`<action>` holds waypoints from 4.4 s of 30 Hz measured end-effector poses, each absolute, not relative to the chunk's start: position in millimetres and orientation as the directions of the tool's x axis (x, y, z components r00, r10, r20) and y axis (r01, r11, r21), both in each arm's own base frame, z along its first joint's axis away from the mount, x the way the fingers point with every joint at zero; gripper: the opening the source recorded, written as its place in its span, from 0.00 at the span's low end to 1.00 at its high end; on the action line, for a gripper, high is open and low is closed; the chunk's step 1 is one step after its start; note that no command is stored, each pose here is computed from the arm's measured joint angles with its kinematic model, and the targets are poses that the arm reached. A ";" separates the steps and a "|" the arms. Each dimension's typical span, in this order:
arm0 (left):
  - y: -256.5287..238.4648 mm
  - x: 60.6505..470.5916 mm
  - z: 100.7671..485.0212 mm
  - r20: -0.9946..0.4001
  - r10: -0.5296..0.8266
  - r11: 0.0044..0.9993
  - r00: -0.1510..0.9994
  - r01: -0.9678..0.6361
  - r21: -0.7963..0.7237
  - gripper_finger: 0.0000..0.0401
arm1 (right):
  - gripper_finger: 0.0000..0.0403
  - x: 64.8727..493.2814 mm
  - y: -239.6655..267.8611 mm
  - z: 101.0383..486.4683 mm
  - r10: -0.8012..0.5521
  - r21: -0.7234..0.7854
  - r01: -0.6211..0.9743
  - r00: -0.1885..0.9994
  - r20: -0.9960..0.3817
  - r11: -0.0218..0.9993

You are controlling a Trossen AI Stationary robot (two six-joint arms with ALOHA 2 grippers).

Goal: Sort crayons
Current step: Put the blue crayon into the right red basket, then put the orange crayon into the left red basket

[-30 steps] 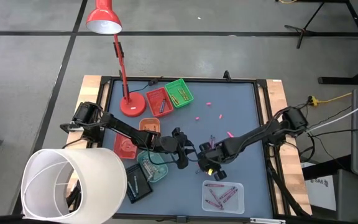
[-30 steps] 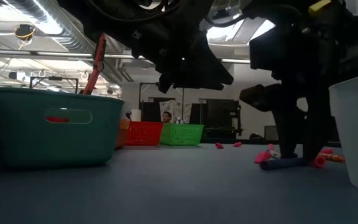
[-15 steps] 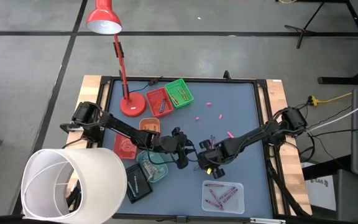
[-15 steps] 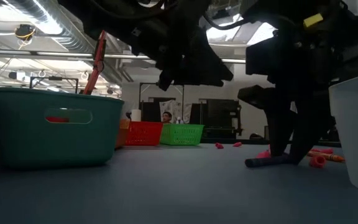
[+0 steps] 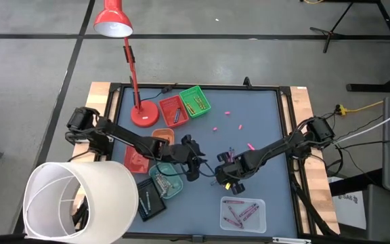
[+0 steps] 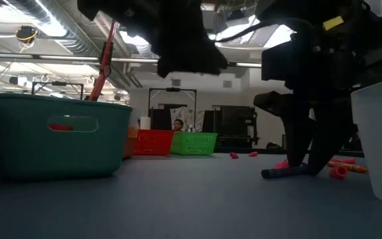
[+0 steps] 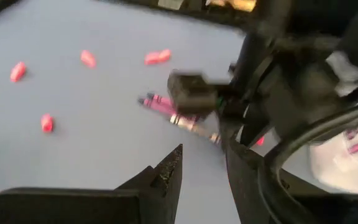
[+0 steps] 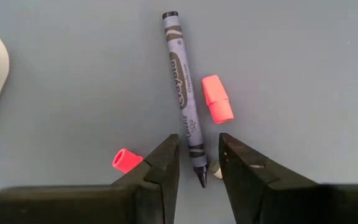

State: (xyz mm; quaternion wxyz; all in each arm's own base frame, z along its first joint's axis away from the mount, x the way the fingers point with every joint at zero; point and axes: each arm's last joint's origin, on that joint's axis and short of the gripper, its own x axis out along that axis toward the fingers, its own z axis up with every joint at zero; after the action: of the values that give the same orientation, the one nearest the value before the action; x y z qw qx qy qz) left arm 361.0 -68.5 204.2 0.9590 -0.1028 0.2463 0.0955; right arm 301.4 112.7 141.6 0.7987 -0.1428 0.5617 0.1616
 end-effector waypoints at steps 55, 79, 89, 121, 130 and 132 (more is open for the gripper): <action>-68.4 347.6 227.7 -0.498 0.037 0.985 0.866 -0.116 -0.129 0.27 | 0.26 297.6 111.0 140.2 0.068 -0.042 -0.365 0.282 -0.957 0.930; -84.1 322.0 204.1 -0.762 -0.252 0.964 0.596 0.081 -0.255 0.27 | 0.05 299.5 111.4 141.4 0.070 -0.049 -0.365 0.306 -0.949 0.930; -98.7 311.5 199.2 -0.812 -0.262 0.963 0.522 0.088 -0.254 0.27 | 0.03 326.4 100.9 167.9 0.015 -0.116 -0.286 0.419 -0.908 0.951; -107.6 311.3 200.5 -0.796 -0.251 0.967 0.550 0.105 -0.232 0.27 | 0.04 418.0 -90.0 201.1 -0.171 -0.092 0.145 0.865 -0.472 0.985; -106.6 311.8 200.5 -0.797 -0.220 0.974 0.563 0.090 -0.206 0.27 | 0.16 423.5 -94.9 188.8 -0.244 -0.123 0.211 0.856 -0.455 0.970; -106.4 311.9 200.6 -0.797 -0.213 0.976 0.566 0.086 -0.200 0.27 | 0.20 423.5 -95.1 188.9 -0.251 -0.126 0.217 0.855 -0.453 0.968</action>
State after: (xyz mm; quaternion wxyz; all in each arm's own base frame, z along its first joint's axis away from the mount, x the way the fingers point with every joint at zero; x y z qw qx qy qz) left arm 311.9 -106.4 200.6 0.8821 -0.0692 0.4581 -0.0847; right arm 423.5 -95.1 188.9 0.9625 -0.0353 0.2399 -0.1215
